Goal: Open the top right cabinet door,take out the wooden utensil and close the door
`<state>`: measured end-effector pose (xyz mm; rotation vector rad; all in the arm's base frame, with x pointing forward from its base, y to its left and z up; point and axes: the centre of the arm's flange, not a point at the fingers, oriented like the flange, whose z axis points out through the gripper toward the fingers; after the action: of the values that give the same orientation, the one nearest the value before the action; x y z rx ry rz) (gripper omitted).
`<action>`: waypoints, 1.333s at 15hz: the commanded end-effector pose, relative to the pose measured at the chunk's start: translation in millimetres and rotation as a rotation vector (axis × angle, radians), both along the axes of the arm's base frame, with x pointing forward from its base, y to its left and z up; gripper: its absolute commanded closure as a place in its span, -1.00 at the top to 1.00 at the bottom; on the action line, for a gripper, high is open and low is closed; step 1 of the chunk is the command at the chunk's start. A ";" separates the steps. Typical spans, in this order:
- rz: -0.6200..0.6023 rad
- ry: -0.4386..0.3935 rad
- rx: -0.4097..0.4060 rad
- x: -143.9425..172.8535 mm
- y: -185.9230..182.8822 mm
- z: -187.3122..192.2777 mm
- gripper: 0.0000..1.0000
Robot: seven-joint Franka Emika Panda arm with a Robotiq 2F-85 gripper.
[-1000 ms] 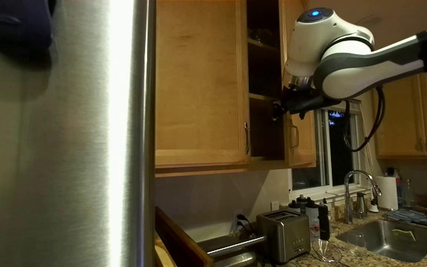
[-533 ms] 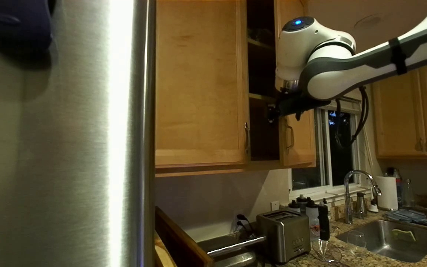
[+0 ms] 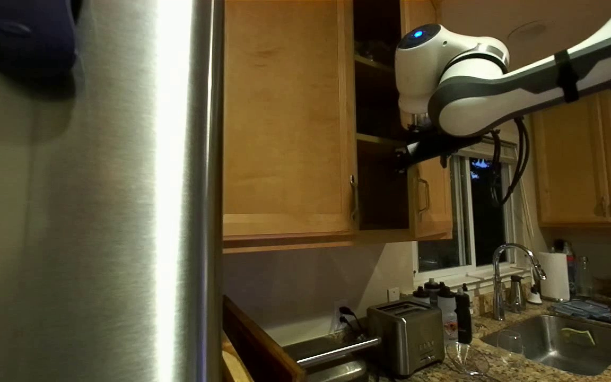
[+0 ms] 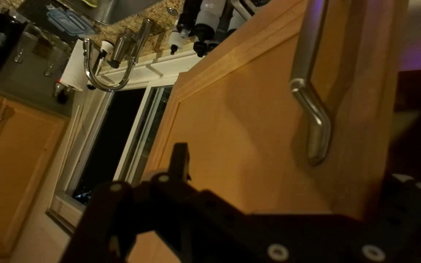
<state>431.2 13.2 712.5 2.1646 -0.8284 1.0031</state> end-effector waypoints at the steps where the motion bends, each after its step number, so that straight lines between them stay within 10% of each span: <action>1: -0.098 -0.016 -0.020 -30.9 -18.2 2.1 1.00; 20: -0.454 -0.111 0.032 -164.4 -82.9 -26.8 1.00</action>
<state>299.6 -50.8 701.8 1.9274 -1.2372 0.8993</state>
